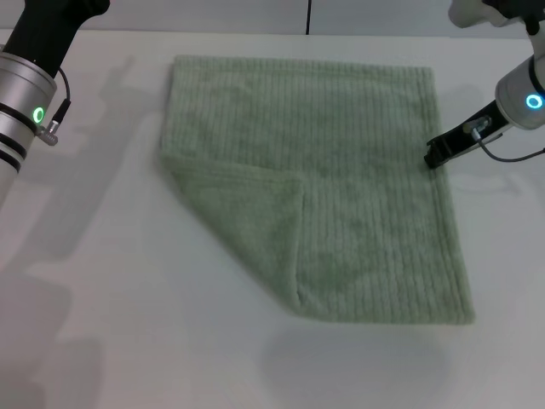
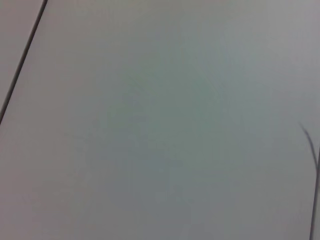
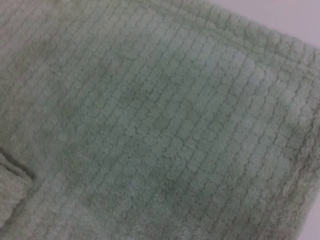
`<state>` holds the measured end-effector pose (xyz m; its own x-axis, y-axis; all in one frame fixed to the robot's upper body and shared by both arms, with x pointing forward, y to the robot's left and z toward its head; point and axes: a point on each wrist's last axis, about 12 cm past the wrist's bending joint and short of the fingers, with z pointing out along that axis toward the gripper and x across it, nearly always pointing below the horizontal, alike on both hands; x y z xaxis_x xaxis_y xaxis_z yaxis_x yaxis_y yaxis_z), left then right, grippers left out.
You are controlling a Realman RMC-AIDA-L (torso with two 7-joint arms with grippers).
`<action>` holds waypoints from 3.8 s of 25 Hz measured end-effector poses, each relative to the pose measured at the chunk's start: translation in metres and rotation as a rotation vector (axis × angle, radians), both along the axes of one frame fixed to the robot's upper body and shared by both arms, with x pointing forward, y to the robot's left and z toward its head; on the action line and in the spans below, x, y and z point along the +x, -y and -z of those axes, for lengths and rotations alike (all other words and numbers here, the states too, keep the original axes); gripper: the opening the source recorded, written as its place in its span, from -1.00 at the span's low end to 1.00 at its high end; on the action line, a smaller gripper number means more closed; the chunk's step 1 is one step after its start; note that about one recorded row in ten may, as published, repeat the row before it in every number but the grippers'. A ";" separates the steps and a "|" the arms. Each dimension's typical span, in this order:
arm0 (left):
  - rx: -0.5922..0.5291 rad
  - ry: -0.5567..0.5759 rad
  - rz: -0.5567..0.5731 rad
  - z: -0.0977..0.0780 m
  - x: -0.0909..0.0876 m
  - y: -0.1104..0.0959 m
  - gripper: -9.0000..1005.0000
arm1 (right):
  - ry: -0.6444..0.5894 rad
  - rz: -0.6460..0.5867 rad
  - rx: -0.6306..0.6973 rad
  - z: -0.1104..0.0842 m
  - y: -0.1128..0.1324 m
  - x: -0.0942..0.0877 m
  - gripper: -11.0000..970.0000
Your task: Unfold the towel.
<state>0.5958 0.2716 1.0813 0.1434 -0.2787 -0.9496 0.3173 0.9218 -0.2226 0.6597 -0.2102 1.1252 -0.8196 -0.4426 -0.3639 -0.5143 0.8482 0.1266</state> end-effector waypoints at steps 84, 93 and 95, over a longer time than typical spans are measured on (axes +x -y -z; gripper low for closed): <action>0.639 -0.487 0.902 -0.033 0.006 0.111 0.59 | -0.015 -0.033 -0.020 0.009 -0.003 -0.004 -0.98; 0.683 -0.512 0.851 -0.029 0.011 0.118 0.59 | -0.017 -0.042 -0.019 0.008 -0.004 -0.004 -0.98; 0.703 -0.520 0.832 -0.025 0.013 0.118 0.59 | -0.017 -0.042 -0.018 0.008 -0.004 -0.004 -0.98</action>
<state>0.6088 0.1538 1.1067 -0.2793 0.4970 -0.8216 0.8930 0.4489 -0.0321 0.6557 -0.2064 1.1169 -0.8060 -0.4833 -0.3418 -0.5476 0.8280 0.1206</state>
